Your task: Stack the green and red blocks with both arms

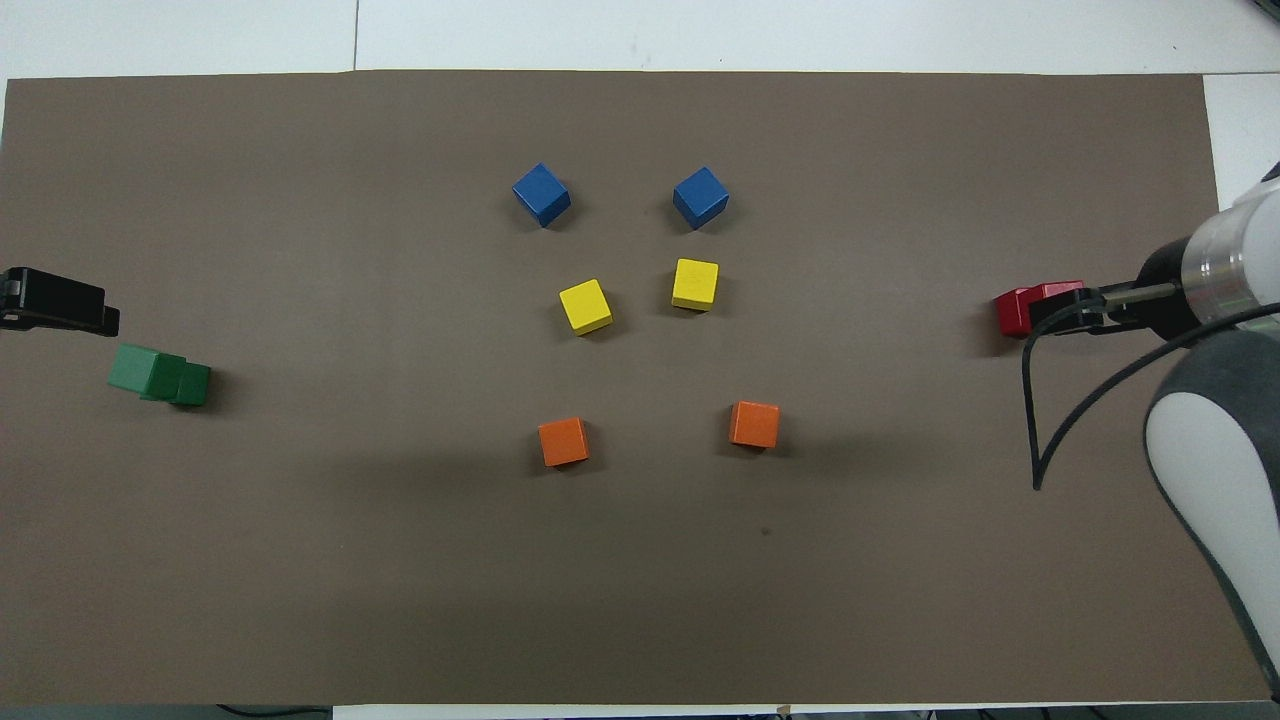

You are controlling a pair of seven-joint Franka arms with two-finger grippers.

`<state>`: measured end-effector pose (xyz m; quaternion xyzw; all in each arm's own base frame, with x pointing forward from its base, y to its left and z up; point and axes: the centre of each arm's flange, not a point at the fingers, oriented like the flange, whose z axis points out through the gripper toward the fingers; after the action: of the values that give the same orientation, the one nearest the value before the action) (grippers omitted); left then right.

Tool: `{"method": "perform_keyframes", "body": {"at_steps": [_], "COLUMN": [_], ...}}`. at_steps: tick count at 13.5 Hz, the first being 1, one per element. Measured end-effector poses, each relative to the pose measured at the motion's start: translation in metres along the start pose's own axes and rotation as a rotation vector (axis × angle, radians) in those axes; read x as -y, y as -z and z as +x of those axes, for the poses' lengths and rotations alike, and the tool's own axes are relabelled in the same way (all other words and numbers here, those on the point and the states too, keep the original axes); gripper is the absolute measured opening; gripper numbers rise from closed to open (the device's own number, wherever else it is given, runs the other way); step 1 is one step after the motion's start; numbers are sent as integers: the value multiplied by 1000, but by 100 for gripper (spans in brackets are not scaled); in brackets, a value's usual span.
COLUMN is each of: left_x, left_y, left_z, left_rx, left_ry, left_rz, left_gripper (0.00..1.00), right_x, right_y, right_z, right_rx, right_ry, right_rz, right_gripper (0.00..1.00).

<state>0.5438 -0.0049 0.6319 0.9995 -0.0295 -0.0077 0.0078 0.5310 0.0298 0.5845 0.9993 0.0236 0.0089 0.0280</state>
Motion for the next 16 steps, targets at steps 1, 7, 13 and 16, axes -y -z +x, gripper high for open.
{"method": "perform_keyframes", "body": {"at_steps": [1,7,13,16], "left_x": [1,10,11,11], "left_y": [0,3,3,3], "left_z": [0,2,2,2], "left_rx": [-4,-25,-25,-25], "left_ry": [8,52,56,56], "left_rz": [0,-5,-5,-5], "left_gripper": [100,100,100,100], "right_x": [-1,-13,-22,-22], "right_y": [9,0,12,11], "right_z": [-4,-2,2,2], "right_rx": [11,59,34,35], "right_ry": [-7,-32,-48,-48], "right_rz": [7,29,32,32], "right_gripper": [100,100,100,100]}}
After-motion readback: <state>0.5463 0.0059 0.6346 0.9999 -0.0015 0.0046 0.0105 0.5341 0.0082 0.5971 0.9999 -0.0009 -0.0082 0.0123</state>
